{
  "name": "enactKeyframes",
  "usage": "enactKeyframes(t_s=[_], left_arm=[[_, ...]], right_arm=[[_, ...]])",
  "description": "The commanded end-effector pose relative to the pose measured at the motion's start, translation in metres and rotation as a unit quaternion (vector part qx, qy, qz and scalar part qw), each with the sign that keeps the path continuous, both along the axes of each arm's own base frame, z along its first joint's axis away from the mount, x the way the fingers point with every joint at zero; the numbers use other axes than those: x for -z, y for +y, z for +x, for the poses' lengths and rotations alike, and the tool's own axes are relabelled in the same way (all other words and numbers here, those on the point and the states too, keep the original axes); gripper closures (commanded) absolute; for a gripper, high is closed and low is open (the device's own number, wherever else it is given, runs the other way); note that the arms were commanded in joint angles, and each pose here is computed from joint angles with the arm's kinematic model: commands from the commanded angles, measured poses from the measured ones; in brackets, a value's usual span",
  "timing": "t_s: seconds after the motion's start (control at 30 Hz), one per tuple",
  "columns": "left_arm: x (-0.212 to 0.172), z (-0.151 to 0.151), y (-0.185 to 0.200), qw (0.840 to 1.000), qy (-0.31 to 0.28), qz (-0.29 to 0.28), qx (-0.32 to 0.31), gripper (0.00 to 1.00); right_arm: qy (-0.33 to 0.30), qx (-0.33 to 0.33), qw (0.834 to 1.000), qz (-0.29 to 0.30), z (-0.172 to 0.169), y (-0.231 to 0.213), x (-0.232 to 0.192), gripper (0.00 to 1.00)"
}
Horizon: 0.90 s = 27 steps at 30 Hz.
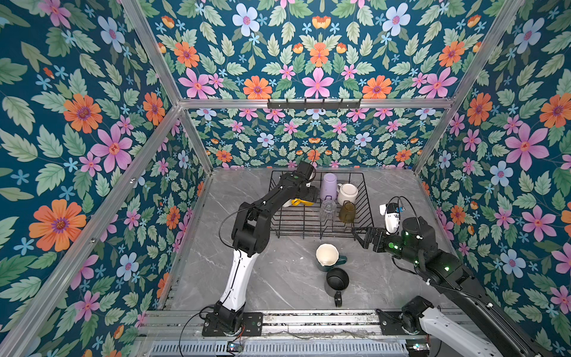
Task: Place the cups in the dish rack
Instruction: 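Open the left gripper and lift it off the yellow mug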
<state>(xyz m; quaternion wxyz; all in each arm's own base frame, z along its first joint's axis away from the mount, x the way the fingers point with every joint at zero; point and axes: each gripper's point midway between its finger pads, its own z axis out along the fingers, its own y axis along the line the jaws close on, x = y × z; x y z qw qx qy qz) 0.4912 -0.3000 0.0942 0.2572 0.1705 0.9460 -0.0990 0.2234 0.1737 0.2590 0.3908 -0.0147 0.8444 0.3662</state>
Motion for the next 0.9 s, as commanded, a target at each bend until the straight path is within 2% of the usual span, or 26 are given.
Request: enactKeyframes(t_s=[0.0,0.3,0.87], left_arm=[[0.0084,-0.0012,0.0039,1.0,0.006,0.015,0.0,0.24],[0.0112,0.0003,0.0037,1.0,0.005,0.017,0.0,0.14],[0.0048,0.0025,0.0033,1.0,-0.003,0.013,-0.003,0.07]], right_arm=[[-0.008,-0.002,1.0,0.006,0.0012,0.0016,-0.0047,0.03],[-0.007,-0.002,1.0,0.005,0.0009,0.0014,-0.0035,0.03],[-0.007,-0.001,1.0,0.005,0.0004,0.0009,-0.0039,0.03]])
